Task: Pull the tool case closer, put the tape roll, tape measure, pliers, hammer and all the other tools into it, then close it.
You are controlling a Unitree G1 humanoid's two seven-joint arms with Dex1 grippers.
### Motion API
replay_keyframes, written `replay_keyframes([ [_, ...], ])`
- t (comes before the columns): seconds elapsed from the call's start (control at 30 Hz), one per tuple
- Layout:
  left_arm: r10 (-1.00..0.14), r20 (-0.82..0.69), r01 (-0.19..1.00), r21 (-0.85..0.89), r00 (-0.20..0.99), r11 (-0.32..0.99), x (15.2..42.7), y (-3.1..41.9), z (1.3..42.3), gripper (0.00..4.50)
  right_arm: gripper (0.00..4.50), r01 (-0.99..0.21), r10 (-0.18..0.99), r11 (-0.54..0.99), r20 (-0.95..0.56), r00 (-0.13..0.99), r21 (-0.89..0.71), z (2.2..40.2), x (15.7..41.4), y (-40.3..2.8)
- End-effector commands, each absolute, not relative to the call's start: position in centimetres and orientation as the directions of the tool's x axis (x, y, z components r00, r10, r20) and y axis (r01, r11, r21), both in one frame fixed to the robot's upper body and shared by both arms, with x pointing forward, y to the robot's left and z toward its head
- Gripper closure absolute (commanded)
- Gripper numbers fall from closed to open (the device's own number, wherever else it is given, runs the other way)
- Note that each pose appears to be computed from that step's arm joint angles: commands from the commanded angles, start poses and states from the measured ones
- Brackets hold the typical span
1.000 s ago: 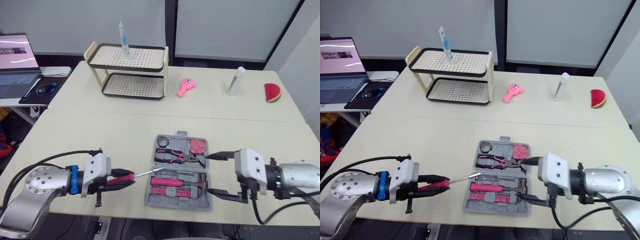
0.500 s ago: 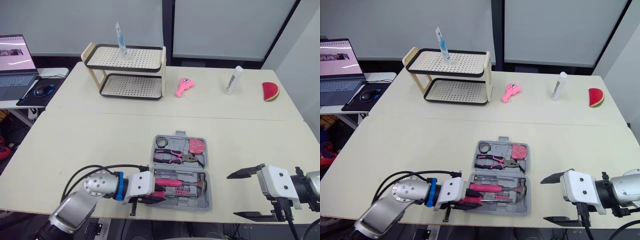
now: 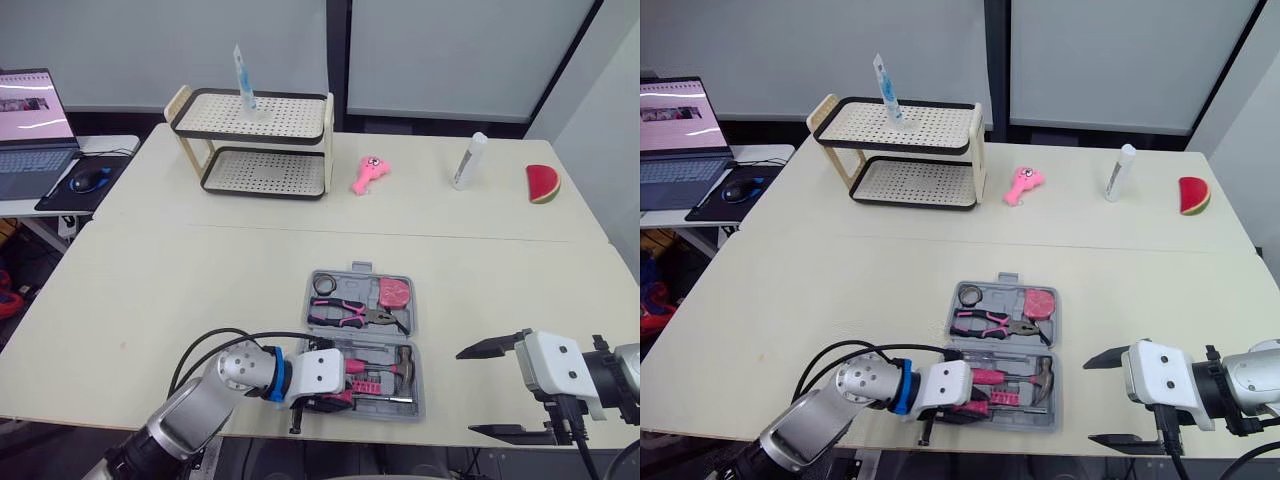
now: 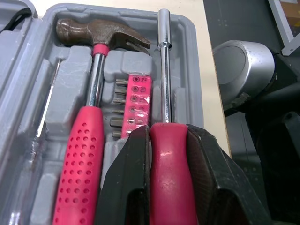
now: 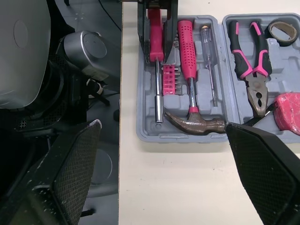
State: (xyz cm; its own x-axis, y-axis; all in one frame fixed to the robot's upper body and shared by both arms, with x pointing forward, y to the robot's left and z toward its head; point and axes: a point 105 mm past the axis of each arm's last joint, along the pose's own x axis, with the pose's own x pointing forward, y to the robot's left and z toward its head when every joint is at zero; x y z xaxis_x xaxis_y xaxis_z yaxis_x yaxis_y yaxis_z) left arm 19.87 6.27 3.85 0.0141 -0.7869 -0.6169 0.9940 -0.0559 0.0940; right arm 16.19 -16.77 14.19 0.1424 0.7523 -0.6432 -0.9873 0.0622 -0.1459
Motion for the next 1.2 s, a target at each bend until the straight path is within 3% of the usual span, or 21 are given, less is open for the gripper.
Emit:
replay_keyframes([
  [0.03,-0.796,-0.605,0.989,0.117,-0.003,-0.093,19.5,5.5,4.7,3.77,0.0,-0.981,0.741,0.045,-0.653,0.158,-0.187,14.9,16.2,-16.6],
  [0.7,-0.776,-0.628,0.992,0.046,-0.062,-0.117,19.2,5.3,5.0,3.77,0.0,-0.981,0.739,0.058,-0.652,0.168,-0.187,14.7,16.1,-16.5],
  [1.07,-0.837,-0.543,0.992,0.053,-0.065,-0.112,19.6,3.9,7.0,0.28,0.0,-0.98,0.74,0.067,-0.649,0.176,-0.19,14.7,16.0,-16.5],
  [1.1,-0.85,-0.522,0.992,0.055,-0.069,-0.114,19.7,3.7,7.5,0.04,0.0,-0.979,0.741,0.068,-0.648,0.177,-0.19,14.7,16.0,-16.5],
  [1.2,-0.869,-0.493,0.991,0.091,-0.043,-0.101,20.8,4.7,9.1,0.04,0.0,-0.978,0.745,0.076,-0.641,0.185,-0.194,14.7,16.1,-16.4],
])
